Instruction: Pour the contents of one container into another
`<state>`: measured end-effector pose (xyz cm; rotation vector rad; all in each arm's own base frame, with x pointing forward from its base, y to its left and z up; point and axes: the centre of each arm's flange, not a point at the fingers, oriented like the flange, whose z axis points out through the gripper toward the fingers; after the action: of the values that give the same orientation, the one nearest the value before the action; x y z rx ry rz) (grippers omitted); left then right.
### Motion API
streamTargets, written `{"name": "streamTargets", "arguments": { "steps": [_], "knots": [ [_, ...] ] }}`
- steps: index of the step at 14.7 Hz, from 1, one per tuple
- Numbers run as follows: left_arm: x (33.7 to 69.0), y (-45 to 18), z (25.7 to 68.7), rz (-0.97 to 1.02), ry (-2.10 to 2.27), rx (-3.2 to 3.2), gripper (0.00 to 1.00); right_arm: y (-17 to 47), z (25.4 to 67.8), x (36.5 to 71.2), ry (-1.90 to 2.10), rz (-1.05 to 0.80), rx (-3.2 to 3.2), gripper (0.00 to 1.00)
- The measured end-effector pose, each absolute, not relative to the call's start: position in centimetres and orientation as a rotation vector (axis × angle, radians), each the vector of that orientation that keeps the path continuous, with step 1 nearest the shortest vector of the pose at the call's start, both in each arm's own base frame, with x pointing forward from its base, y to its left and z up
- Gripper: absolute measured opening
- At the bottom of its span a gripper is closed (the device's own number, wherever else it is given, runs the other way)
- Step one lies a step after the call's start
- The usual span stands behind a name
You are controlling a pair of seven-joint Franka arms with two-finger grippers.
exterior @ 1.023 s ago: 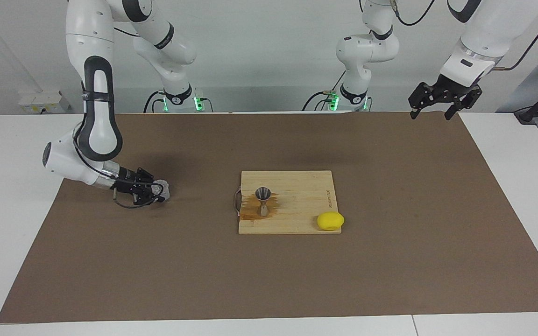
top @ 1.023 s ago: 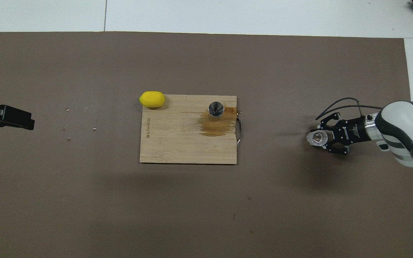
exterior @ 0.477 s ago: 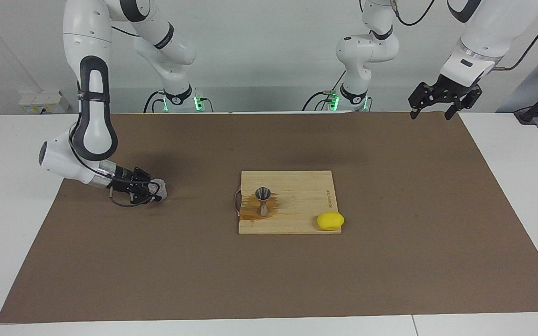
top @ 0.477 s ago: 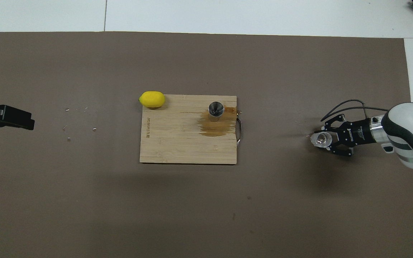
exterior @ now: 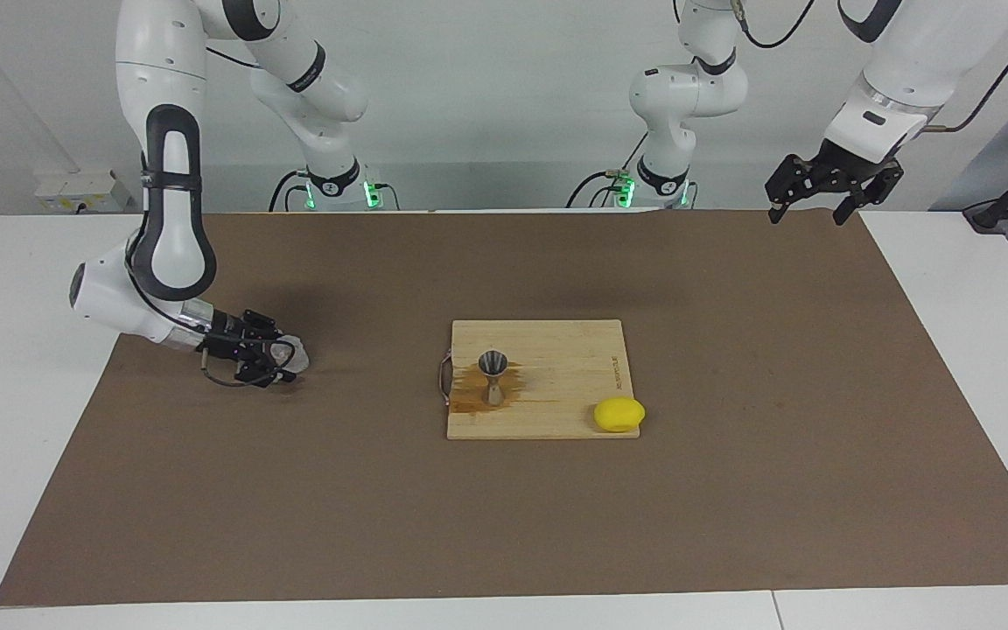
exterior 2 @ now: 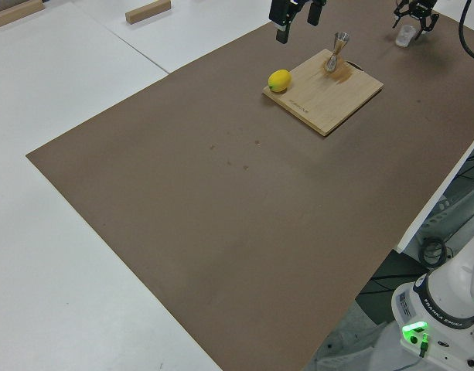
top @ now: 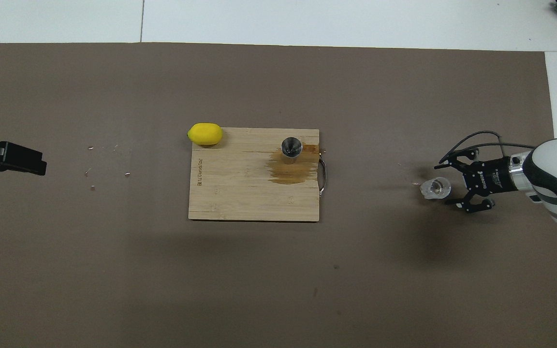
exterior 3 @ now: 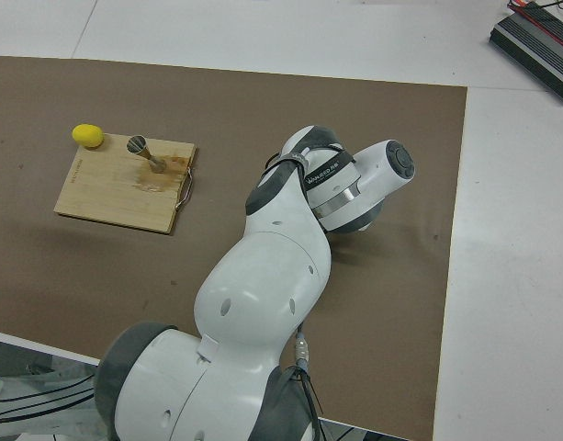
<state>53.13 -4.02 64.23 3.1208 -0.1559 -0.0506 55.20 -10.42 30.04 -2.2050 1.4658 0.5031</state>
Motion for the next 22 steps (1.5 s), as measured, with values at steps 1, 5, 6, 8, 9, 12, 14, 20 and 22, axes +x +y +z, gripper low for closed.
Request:
{"name": "streamTargets", "arguments": {
  "steps": [1,5,6,8,9,12,14,20,22],
  "knots": [
    [53.1,-4.0,64.2,-0.051,-0.156,3.121,1.0,-9.9,31.9,55.2,1.426,0.461,-2.286,0.99],
    [53.1,-4.0,64.2,-0.051,-0.156,3.121,1.0,-3.8,38.0,55.4,1.194,0.311,-2.615,1.0],
    [53.1,-4.0,64.2,-0.051,-0.156,3.121,1.0,-1.4,38.9,55.3,1.11,0.28,-2.706,1.0],
    [53.1,-4.0,64.2,-0.051,-0.156,3.121,1.0,3.4,40.1,55.0,0.931,0.222,-2.88,1.0],
    [53.1,-4.0,64.2,-0.051,-0.156,3.121,1.0,5.3,40.5,54.7,0.846,0.192,-2.955,1.0],
    [53.1,-4.0,64.2,-0.051,-0.156,3.121,1.0,9.4,42.2,54.4,0.584,0.097,-3.095,1.0],
    [53.1,-4.0,64.2,-0.051,-0.156,3.121,1.0,10.4,44.4,54.5,0.477,0.051,-3.12,1.0],
    [53.1,-4.0,64.2,-0.051,-0.156,3.121,1.0,9.2,55.0,55.5,0.34,0.0,-3.153,1.0],
    [53.1,-4.0,64.2,-0.051,-0.156,3.121,1.0,8.4,58.2,55.5,0.359,-0.015,-3.149,1.0]
  ]
}}
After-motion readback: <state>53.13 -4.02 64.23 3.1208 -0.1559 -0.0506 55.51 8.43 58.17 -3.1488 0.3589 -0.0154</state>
